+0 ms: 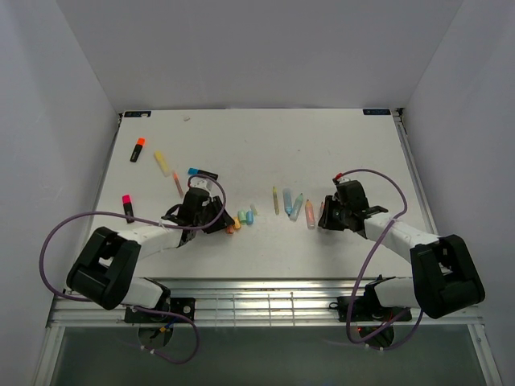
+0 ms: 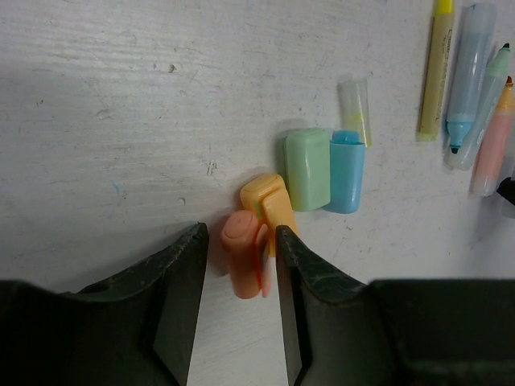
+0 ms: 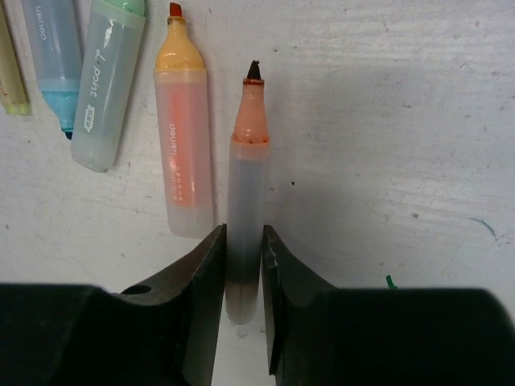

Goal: Open the pen caps

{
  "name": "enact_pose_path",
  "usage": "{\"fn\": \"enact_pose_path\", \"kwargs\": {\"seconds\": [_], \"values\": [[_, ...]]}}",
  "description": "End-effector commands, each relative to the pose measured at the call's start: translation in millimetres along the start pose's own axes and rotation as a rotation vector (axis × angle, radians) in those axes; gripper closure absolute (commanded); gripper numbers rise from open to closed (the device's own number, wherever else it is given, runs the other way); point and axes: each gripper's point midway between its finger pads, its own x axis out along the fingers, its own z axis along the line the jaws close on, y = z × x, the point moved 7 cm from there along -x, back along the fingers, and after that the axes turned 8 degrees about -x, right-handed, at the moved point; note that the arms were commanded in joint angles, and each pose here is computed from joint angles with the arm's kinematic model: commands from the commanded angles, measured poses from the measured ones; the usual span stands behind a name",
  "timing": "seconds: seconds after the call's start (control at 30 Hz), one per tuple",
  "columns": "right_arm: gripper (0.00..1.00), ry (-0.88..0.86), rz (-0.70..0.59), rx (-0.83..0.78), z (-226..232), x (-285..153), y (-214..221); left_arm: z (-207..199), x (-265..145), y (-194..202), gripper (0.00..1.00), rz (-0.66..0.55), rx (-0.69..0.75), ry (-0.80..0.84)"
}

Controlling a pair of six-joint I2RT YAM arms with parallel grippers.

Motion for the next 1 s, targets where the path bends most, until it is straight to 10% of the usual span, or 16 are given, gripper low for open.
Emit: {"fn": "enact_pose_path", "kwargs": {"seconds": [0.0, 0.43, 0.97], "values": [[0.71, -0.026, -0.028, -0.013, 0.5, 3.5, -3.9, -4.6, 1.1, -6.9, 0.50, -0.026, 0.002, -0.004], [0.53, -0.048, -0.036, -0.024, 4.1, 5.3, -12.3, 0.8, -13.7, -18.0, 0.37, -0.120, -0.002, -0.095], [0.20, -0.033, -0.158, -0.066, 13.8, -45.6, -52.3, -11.2, -13.9, -159.5, 0.26, -0.355, -0.072, -0.313]]}}
